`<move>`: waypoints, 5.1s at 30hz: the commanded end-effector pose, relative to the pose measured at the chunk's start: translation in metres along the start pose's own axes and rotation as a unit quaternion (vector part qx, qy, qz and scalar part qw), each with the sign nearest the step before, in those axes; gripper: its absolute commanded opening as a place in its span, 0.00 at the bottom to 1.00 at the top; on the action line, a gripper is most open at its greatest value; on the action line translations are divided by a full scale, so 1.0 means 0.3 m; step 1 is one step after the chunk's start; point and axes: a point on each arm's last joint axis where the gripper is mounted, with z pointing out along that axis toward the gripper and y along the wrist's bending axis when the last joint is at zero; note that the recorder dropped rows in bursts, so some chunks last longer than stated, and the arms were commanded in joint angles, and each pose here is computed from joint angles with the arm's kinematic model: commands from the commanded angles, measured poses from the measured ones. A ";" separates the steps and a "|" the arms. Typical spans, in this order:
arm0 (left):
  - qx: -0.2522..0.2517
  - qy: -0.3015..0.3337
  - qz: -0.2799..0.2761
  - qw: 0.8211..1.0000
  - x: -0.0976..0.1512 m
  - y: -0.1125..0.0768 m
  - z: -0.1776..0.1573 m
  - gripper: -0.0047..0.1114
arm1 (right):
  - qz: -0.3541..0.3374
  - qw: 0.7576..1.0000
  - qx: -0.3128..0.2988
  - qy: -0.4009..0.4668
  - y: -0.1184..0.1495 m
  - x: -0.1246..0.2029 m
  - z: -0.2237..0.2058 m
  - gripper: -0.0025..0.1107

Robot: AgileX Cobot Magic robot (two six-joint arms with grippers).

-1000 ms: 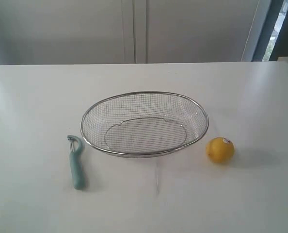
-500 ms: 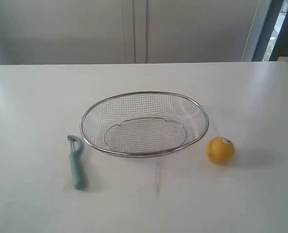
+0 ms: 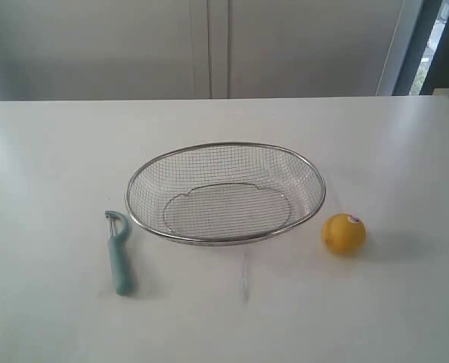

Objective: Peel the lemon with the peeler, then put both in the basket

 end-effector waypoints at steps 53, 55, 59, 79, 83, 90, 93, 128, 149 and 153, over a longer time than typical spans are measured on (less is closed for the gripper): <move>0.002 0.000 0.003 1.000 0.005 0.000 0.001 0.04 | -0.379 0.708 -0.221 0.553 1.031 0.574 0.736 0.02; 0.002 0.000 0.003 1.000 0.005 0.000 0.001 0.04 | -0.374 0.706 -0.210 0.564 1.025 0.618 0.739 0.02; 0.002 0.000 0.003 1.000 0.005 0.000 0.001 0.04 | -0.371 0.700 -0.200 0.577 1.016 0.669 0.741 0.02; 0.002 0.000 0.003 1.000 0.005 0.000 0.001 0.04 | -0.285 0.744 -0.158 0.584 1.022 0.792 0.760 0.57; 0.002 0.000 0.003 1.000 0.005 0.000 0.001 0.04 | -0.281 0.744 -0.151 0.587 1.018 0.807 0.761 0.57; 0.002 0.000 0.003 1.000 0.005 0.000 0.001 0.04 | -0.282 0.739 -0.143 0.595 1.008 0.844 0.760 0.57; 0.002 0.000 0.003 1.000 0.005 0.000 0.001 0.04 | -0.282 0.737 -0.133 0.599 0.998 0.869 0.760 0.57; 0.002 0.000 0.003 1.000 0.005 0.000 0.001 0.04 | -0.260 0.736 -0.109 0.615 0.976 0.968 0.758 0.51; 0.002 0.000 0.003 1.000 0.005 0.000 0.001 0.04 | -0.259 0.719 -0.090 0.639 0.970 0.935 0.741 0.02; 0.002 0.000 0.003 1.000 0.005 0.000 0.001 0.04 | -0.267 0.742 -0.140 0.599 1.024 0.726 0.744 0.02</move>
